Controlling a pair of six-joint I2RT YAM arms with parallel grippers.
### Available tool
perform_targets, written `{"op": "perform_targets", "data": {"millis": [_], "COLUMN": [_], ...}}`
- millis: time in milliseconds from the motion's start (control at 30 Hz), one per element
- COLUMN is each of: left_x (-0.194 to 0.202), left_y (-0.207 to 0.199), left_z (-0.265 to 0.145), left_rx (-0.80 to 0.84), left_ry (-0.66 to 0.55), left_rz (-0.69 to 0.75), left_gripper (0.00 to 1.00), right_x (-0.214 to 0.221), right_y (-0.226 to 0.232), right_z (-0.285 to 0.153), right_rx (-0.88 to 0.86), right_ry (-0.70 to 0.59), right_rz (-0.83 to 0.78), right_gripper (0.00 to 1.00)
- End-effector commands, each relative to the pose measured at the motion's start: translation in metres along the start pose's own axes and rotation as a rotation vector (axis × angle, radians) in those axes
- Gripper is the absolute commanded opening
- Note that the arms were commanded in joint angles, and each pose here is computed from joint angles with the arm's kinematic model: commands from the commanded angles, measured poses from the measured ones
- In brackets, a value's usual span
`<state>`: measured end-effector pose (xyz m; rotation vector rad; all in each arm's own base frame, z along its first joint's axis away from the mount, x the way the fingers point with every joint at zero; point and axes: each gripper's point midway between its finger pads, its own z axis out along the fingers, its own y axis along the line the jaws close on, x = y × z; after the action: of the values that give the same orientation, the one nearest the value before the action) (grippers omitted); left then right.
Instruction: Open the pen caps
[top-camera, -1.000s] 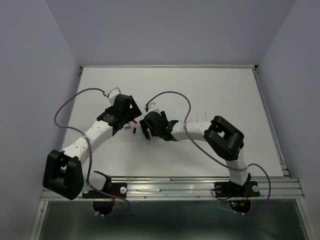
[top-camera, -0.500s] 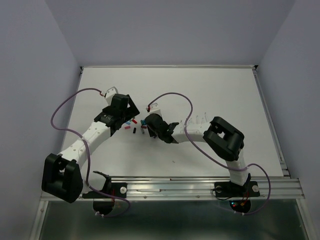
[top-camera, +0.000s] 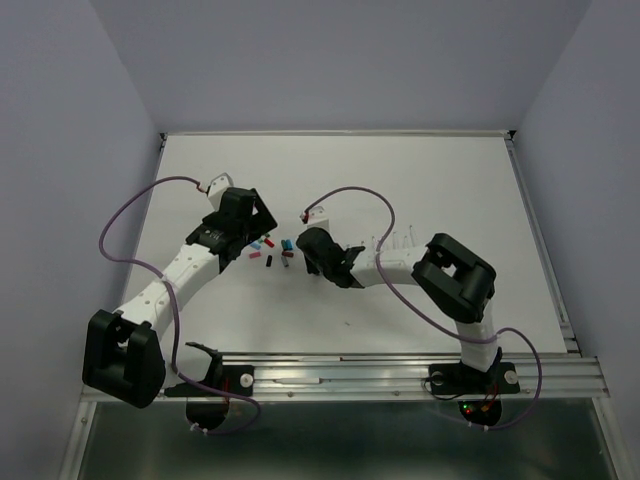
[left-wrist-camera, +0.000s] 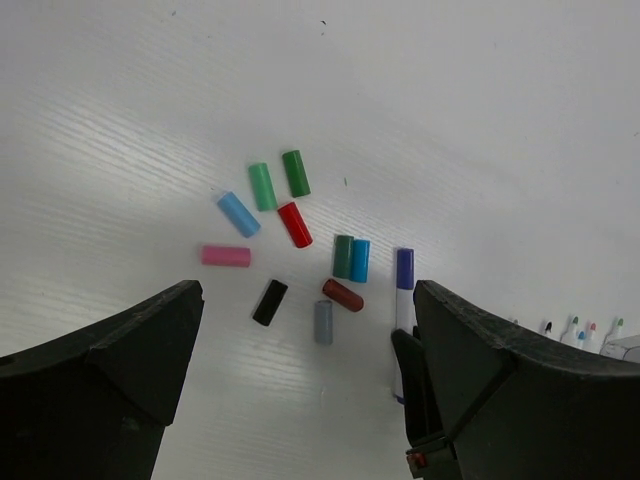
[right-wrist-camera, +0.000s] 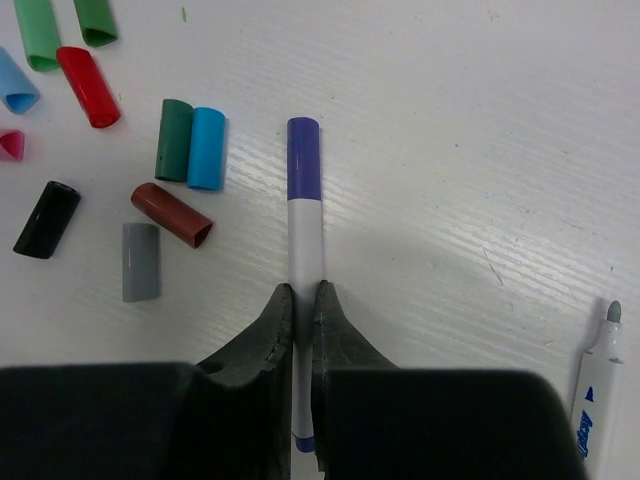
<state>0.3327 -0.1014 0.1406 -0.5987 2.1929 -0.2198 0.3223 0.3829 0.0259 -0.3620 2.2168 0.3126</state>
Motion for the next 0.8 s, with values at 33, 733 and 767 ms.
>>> {"op": "perform_targets", "data": {"millis": [33, 733, 767], "left_x": [-0.014, 0.025, 0.026], "left_y": [-0.016, -0.112, -0.115], "left_z": [-0.011, -0.029, -0.030], "left_rx": [0.080, 0.509, 0.520], "left_ry": [-0.025, 0.147, 0.148], "left_rz": [0.002, -0.037, -0.038], "left_gripper": [0.99, 0.94, 0.91], "right_x": [0.025, -0.088, -0.091], "right_y": [-0.024, 0.009, 0.009], "right_z": [-0.021, -0.119, -0.119], "right_rx": [0.061, -0.244, -0.244], "right_ry": [0.088, -0.284, -0.295], "right_rz": [-0.101, 0.085, 0.098], "right_gripper": [0.01, 0.01, 0.01]}}
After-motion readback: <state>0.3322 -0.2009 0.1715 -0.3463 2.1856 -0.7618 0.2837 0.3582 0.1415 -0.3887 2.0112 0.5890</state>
